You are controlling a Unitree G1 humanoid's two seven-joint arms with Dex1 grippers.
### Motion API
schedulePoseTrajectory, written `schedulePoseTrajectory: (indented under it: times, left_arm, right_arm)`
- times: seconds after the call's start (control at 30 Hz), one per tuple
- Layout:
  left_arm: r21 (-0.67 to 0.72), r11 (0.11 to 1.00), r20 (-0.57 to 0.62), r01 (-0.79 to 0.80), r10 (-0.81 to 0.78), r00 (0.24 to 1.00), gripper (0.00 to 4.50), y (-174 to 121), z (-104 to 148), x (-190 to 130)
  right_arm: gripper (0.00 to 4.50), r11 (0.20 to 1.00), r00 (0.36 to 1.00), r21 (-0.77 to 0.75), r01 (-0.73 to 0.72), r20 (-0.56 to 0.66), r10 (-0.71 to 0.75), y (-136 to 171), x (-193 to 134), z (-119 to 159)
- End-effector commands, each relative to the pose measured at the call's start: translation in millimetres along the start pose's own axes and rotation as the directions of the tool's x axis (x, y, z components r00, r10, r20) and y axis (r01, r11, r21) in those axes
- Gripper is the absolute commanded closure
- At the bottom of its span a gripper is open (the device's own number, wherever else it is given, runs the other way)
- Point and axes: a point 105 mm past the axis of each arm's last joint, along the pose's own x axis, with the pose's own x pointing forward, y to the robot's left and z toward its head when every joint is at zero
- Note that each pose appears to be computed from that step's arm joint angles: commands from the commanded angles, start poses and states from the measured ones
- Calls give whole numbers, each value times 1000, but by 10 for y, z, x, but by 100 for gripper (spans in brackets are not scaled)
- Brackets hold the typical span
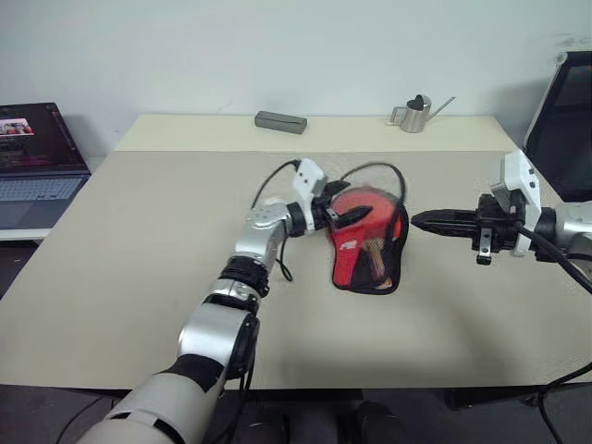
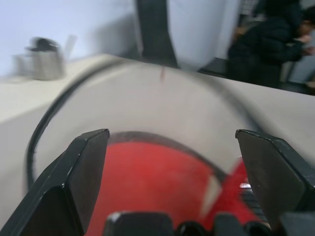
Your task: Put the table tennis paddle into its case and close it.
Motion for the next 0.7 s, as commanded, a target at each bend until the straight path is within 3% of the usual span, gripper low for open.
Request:
schedulePoseTrajectory:
  times: [0.03,0.17,0.33,0.4,0.7]
  left_arm:
    - [60,998,-1,13,-13,1000,0,-37,73,102]
    - [61,998,-7,-30,30,1000,0,-22,29,152]
    - [83,996,92,27,-35,995,0,-16,215,6]
    - [93,990,114,104,-115,987,0,-52,244,-168]
    - [58,978,93,200,-205,974,0,-144,403,-998]
  right_arm:
    - [448,999,999,-26,44,23,-44,0,-88,116]
    - [448,996,996,16,84,6,-84,-8,-118,44]
    - [431,962,984,209,177,-21,-176,-79,-86,-225]
    - [392,936,975,275,218,-33,-218,-126,-65,-341]
    - [94,875,960,395,279,-99,-262,-231,82,-662]
